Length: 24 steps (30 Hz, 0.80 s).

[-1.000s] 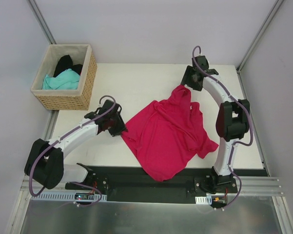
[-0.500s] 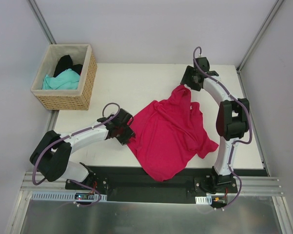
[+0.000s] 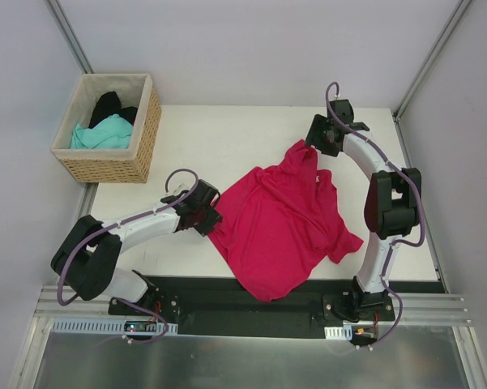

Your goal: Fold and stack the t-shirts

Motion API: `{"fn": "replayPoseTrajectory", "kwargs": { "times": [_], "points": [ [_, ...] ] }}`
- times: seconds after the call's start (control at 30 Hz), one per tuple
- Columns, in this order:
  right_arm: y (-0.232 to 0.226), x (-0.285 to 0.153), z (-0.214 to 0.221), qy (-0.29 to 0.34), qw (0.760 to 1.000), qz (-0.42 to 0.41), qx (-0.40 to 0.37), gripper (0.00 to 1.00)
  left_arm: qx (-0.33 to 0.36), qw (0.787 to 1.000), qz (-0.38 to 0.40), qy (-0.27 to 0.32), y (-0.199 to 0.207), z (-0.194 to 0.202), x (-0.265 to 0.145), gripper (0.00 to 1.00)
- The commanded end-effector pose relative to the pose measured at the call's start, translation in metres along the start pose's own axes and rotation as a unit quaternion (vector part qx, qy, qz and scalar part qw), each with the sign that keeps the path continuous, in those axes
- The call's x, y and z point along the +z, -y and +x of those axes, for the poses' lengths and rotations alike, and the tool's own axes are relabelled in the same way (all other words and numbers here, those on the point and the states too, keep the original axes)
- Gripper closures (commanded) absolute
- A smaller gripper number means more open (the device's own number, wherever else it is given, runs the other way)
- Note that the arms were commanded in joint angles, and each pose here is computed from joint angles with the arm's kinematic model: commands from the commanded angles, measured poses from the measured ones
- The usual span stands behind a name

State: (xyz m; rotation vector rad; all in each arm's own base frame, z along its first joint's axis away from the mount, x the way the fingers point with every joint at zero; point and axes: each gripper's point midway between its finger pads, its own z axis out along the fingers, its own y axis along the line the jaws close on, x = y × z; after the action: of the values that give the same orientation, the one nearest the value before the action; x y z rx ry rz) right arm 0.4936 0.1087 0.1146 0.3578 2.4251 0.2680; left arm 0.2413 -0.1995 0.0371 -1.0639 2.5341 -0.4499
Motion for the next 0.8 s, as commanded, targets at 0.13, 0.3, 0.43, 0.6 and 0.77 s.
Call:
{"fn": "replayPoseTrajectory", "kwargs": {
  "times": [0.13,0.3,0.43,0.6,0.77],
  "points": [
    [-0.009,-0.021,-0.014,0.026,0.999,-0.018,-0.005,0.33,0.001,1.000,-0.007,0.001,-0.020,0.000,-0.001,0.58],
    [-0.007,-0.019,-0.007,0.016,1.000,-0.015,-0.004,0.33,-0.009,1.000,-0.004,0.018,-0.029,-0.006,-0.006,0.55],
    [-0.004,-0.018,-0.002,0.010,1.000,-0.012,-0.005,0.33,0.003,1.000,0.007,0.024,-0.018,-0.011,-0.005,0.57],
    [-0.001,-0.019,0.000,0.010,1.000,-0.008,-0.004,0.33,0.016,1.000,0.016,0.020,-0.004,-0.010,0.002,0.58],
    [0.000,-0.020,0.001,0.009,1.000,-0.005,-0.006,0.33,0.016,1.000,0.017,0.019,-0.001,-0.011,0.006,0.61]
  ]
}}
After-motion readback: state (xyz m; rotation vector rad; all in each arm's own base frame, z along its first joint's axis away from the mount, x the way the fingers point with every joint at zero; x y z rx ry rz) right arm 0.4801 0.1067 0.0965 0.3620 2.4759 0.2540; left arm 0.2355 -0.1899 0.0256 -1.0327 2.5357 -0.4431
